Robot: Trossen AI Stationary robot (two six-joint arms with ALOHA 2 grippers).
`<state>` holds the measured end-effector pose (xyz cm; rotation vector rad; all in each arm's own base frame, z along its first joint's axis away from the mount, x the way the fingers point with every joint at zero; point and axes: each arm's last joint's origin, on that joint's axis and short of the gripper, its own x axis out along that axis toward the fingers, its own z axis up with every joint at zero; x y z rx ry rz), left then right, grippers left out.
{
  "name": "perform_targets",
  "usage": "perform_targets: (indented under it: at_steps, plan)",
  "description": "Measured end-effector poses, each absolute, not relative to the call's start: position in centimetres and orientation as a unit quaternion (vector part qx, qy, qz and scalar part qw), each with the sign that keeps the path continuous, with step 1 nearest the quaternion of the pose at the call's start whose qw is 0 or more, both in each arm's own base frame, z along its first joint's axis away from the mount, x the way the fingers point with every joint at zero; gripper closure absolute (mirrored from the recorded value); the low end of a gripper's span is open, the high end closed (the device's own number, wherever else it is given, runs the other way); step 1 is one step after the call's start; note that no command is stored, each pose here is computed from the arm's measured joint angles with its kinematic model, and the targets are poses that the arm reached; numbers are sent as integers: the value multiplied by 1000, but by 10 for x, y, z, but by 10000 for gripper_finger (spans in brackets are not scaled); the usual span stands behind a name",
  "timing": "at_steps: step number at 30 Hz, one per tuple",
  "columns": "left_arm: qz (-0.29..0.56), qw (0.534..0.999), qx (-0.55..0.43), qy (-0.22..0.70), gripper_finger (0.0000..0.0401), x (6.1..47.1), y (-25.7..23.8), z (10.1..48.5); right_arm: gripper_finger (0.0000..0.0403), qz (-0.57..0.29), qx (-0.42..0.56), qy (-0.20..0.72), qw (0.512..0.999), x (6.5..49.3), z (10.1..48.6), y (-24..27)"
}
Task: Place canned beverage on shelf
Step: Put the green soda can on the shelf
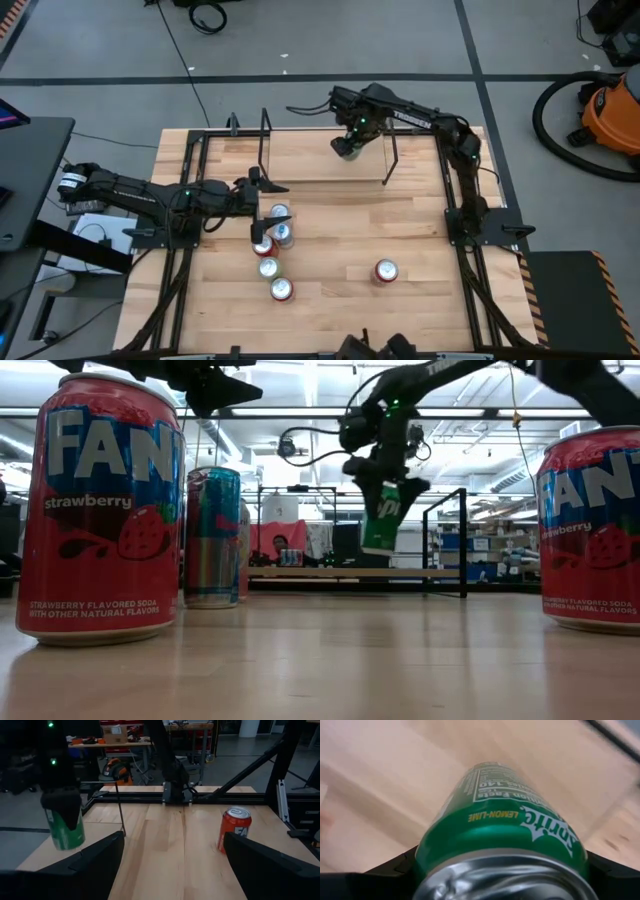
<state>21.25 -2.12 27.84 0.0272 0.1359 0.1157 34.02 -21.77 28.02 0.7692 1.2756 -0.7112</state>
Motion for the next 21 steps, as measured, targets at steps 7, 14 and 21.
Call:
perform_targets:
  at_steps: [7, 14, 21]
  plan:
    - [58, 996, 16, 72, 47, 212, -21, 278, 82, -321, 338, 586, 663, 350, 275, -242]
    - [58, 995, 18, 79, 47, 212, -21, 276, 82, -341, 346, 580, 654, 347, 278, -266]
    - [57, 994, 20, 92, 47, 212, -21, 274, 82, -362, 362, 573, 640, 333, 277, -284]
